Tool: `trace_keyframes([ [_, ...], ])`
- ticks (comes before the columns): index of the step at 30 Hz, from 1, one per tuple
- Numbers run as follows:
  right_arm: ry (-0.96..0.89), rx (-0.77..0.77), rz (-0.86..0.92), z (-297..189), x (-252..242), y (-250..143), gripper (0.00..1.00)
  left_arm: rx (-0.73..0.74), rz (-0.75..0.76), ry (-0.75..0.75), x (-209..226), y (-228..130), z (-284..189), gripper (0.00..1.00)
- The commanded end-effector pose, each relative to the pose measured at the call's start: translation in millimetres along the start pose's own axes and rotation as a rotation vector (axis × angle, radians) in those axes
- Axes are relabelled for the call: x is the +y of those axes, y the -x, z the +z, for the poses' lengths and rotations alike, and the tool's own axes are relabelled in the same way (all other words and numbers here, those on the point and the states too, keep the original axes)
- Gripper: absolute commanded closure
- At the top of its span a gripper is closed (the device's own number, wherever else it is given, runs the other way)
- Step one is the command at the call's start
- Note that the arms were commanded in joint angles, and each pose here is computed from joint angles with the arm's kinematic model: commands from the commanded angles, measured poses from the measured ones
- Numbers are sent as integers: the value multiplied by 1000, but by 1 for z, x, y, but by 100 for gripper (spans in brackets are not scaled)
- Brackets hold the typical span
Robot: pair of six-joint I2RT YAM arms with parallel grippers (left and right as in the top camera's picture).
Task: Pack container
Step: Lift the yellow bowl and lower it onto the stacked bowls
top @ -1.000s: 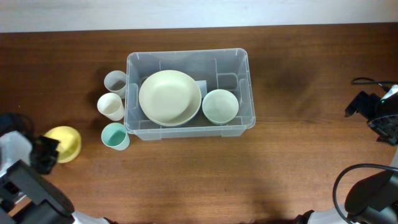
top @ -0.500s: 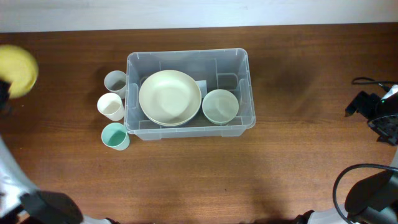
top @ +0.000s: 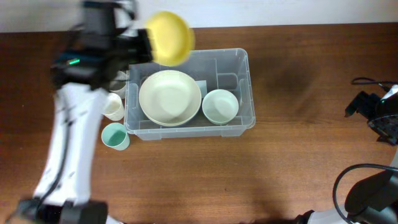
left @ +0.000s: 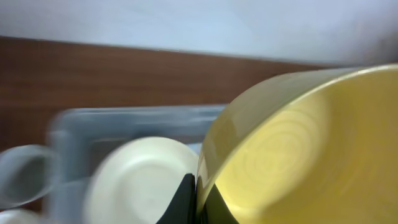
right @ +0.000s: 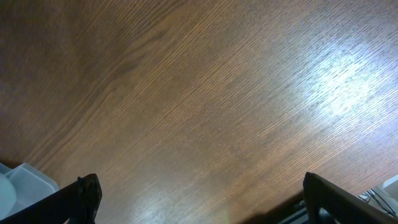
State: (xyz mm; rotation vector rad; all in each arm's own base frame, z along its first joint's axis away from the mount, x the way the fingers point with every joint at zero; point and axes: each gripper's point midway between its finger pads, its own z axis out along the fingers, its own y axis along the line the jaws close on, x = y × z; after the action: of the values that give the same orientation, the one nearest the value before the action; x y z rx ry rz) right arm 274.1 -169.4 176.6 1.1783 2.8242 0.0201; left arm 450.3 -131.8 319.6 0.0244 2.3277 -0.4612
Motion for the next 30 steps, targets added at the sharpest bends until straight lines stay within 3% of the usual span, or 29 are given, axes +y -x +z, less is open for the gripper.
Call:
trace_keyframes([
  [1,1,-12,-5,-4,-1,-1,1,112,98,-13,-25,-32,55,99],
  [6,1,-12,-5,-4,-1,-1,1,257,201,-46,-56,-84,113,99],
  [13,1,-12,-5,-4,-1,-1,1,413,262,-34,-53,-138,160,99],
  [30,1,-12,-5,-4,-1,-1,1,587,266,-8,-38,-191,185,99],
])
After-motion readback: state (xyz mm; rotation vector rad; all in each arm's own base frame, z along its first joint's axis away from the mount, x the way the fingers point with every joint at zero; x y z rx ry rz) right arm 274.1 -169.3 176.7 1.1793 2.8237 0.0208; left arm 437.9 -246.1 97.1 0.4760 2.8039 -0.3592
